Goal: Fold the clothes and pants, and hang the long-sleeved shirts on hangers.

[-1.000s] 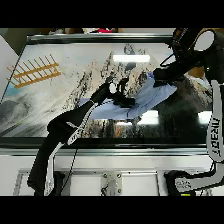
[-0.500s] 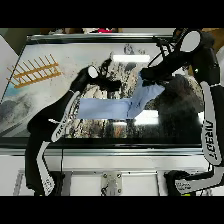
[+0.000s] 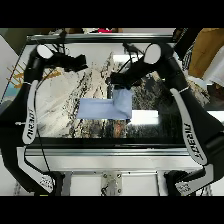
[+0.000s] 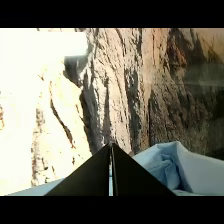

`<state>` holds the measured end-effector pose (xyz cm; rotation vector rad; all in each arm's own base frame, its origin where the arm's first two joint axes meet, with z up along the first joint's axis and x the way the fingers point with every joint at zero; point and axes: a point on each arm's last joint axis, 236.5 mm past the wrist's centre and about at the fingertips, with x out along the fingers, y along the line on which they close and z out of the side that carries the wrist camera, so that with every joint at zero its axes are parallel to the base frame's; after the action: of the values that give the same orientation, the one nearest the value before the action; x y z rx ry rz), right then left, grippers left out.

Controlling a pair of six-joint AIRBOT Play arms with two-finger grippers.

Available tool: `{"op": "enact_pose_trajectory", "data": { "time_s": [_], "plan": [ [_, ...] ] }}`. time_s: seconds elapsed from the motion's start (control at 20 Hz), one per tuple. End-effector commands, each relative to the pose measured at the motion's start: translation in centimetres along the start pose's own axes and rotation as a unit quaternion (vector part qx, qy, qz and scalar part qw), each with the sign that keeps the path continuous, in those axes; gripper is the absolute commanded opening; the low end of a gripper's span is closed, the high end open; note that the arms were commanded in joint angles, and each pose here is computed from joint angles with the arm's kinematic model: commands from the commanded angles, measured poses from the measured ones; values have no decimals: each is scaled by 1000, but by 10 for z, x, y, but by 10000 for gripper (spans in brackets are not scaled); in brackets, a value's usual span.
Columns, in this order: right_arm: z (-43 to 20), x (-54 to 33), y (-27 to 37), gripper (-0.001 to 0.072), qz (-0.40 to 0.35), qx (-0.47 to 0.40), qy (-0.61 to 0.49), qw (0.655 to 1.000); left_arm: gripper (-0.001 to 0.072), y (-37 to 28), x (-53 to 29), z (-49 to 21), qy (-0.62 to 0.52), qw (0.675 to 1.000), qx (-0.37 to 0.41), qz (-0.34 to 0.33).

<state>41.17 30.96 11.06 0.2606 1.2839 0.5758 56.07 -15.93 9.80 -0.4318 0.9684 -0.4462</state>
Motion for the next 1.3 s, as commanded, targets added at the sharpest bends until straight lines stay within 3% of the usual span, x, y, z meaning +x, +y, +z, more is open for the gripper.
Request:
{"op": "enact_pose_trajectory", "data": {
  "time_s": [0.0,0.2,0.25,0.35,0.4,0.6,0.75,1.0,1.15,1.25],
  "plan": [
    [2,55,37,21,33,-6,-8,999,5,26,-55,21,-32,999,-15,18],
    [-1,124,64,27,78,11,-9,997,5,39,-97,29,-50,998,-24,30],
    [-1,140,70,62,91,20,-10,996,6,40,-104,31,-54,998,-24,32],
    [-1,172,85,520,124,40,-20,991,5,37,-114,34,-64,997,-21,33],
    [-2,181,96,650,148,38,-22,988,5,35,-117,35,-67,997,-19,33],
    [4,158,149,661,267,5,-41,963,5,28,-127,39,-80,996,-7,33],
    [16,122,131,661,256,-37,-49,965,5,24,-128,34,-71,997,-2,31],
    [-6,72,-26,661,97,-41,-1,994,5,28,-107,-11,-21,996,27,83],
    [-48,52,-143,662,30,67,23,997,5,18,-94,-50,-7,995,44,86],
    [-68,54,-194,720,38,171,20,984,5,9,-88,-68,-8,995,50,81]
  ]
}}
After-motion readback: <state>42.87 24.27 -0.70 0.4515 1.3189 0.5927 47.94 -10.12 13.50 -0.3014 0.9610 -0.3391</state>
